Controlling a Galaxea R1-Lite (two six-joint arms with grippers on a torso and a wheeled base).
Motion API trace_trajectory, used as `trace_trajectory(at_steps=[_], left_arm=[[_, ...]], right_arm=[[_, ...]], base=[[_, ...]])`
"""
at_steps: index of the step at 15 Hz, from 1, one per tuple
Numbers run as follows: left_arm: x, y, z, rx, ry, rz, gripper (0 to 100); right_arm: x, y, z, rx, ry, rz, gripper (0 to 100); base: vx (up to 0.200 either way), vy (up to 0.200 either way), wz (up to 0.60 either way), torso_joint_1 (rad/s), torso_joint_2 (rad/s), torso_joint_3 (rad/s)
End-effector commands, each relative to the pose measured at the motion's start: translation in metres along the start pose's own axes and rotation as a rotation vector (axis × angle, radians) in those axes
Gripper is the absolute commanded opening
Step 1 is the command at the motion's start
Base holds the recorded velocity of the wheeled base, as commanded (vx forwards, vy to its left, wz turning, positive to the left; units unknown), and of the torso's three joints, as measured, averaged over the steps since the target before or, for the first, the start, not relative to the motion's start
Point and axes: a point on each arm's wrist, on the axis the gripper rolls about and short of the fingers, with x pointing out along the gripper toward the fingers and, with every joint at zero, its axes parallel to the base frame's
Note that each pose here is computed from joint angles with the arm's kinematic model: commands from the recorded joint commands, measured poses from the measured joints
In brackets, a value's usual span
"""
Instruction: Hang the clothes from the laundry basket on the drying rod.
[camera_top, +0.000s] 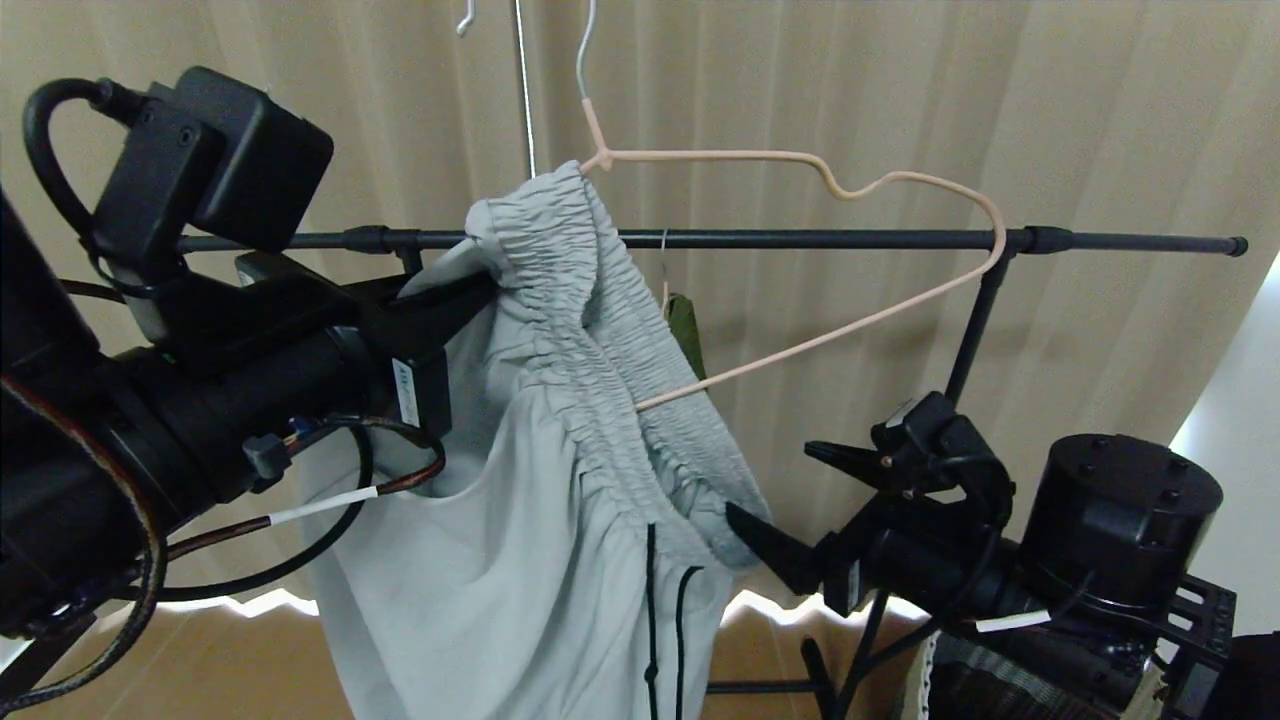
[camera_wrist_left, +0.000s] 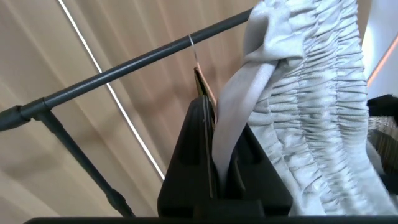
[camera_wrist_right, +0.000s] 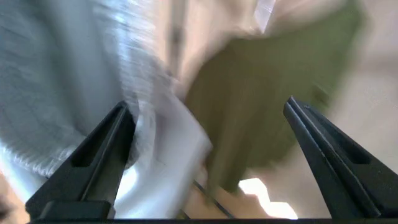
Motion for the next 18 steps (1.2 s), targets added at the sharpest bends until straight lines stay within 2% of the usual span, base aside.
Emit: trace_trajectory(at_steps=[1,3,7,9,10,12,16,18], left_arm=[[-0.001,0.002,0.000,0.001,0.000,0.008,0],[-0.002,0.005,-0.005,0.009,0.019,0.023,0],[-0.007,0.002,-0.021,0.033,0.074,0.012,0],[-0.012,0.004,-0.030,0.068,0.106,0.017,0],[-0.014,0.007,-0.039,0.117,0.138,0.031,0],[-0.019,0.016,-0.054,0.210,0.195,0.060,0],[-0.026,0.018,-0.066,0.246,0.241,0.067,0],[-0.027,0.025,-0.071,0.294,0.270,0.096,0]], right_arm=[[-0.009,-0.017,-0.001,0.002,0.008,-0.071,100],[-0.023,-0.039,0.002,0.002,0.052,-0.176,100],[-0.037,-0.062,0.012,0.021,0.048,-0.279,100],[-0.040,-0.071,0.016,0.027,0.033,-0.318,100],[-0.041,-0.077,0.019,0.029,0.019,-0.340,100],[-0.040,-0.083,0.025,0.029,-0.003,-0.361,100],[-0.040,-0.084,0.029,0.027,-0.018,-0.365,100],[-0.042,-0.083,0.032,0.025,-0.034,-0.365,100]], base=[[0.000,0.000,0.00,0.000,0.00,0.000],[0.000,0.000,0.00,0.000,0.00,0.000],[0.000,0.000,0.00,0.000,0.00,0.000],[0.000,0.000,0.00,0.000,0.00,0.000],[0.000,0.000,0.00,0.000,0.00,0.000],[0.000,0.000,0.00,0.000,0.00,0.000],[0.000,0.000,0.00,0.000,0.00,0.000],[0.000,0.000,0.00,0.000,0.00,0.000]])
